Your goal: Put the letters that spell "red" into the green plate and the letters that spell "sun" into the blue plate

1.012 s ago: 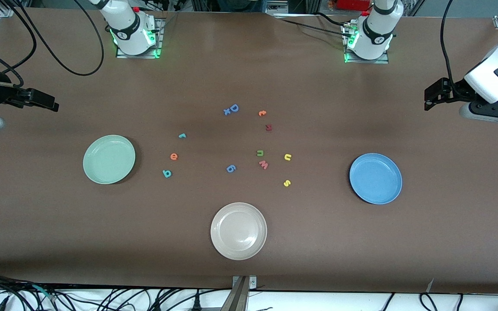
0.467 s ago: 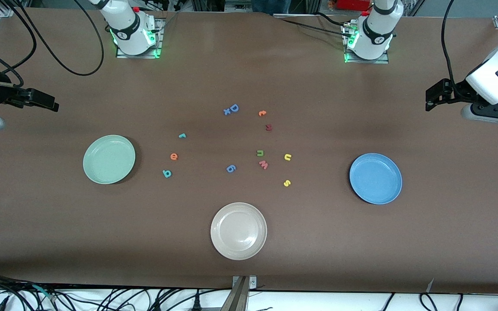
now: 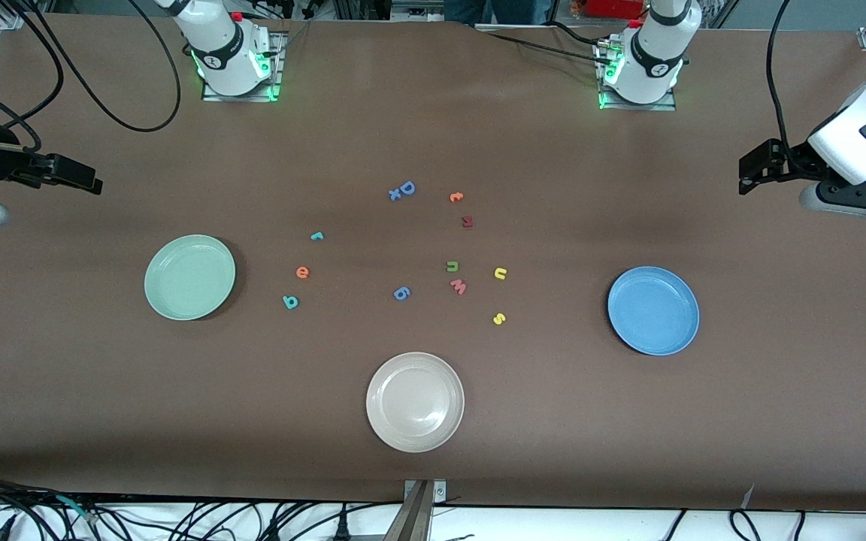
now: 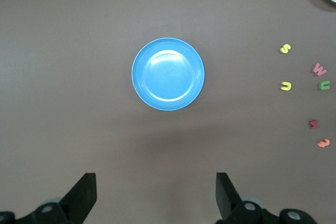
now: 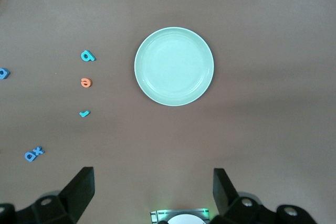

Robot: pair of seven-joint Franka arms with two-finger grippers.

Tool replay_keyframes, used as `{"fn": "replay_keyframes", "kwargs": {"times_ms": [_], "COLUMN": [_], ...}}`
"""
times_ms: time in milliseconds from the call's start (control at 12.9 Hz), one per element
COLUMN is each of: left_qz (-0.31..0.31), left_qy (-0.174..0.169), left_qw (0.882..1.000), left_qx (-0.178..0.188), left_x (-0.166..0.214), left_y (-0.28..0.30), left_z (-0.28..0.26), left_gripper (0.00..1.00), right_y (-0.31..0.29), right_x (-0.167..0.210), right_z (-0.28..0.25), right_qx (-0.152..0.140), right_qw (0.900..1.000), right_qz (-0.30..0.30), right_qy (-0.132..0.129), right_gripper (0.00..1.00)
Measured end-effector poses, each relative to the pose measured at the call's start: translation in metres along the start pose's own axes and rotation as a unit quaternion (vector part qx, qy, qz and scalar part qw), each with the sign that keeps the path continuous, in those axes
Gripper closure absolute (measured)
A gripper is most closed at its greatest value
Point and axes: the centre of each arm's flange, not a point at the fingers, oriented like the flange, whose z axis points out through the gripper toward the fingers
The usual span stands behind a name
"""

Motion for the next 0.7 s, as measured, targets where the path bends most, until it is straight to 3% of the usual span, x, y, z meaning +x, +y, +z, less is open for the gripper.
{"fn": "replay_keyframes", "kwargs": {"times_ms": [311, 700], "left_qz": [0.000, -0.002], "left_qy": [-0.008, -0.046], "left_qw": [1.000, 0.999], "left_qx": [-0.001, -0.006], "left_x": [0.004, 0.028], "left_y": [-0.001, -0.010], "left_z": [0.008, 0.055], "left_gripper": [0.00, 0.00], "right_y": [0.000, 0.000], "right_x": [0.000, 0.000], "right_z": [0.000, 0.000], "right_qx": [0.000, 0.000], "right_qw": [1.000, 1.000], "right_qz": [0.000, 0.000], "right_qy": [0.000, 0.000], "right_gripper": [0.00, 0.00]}}
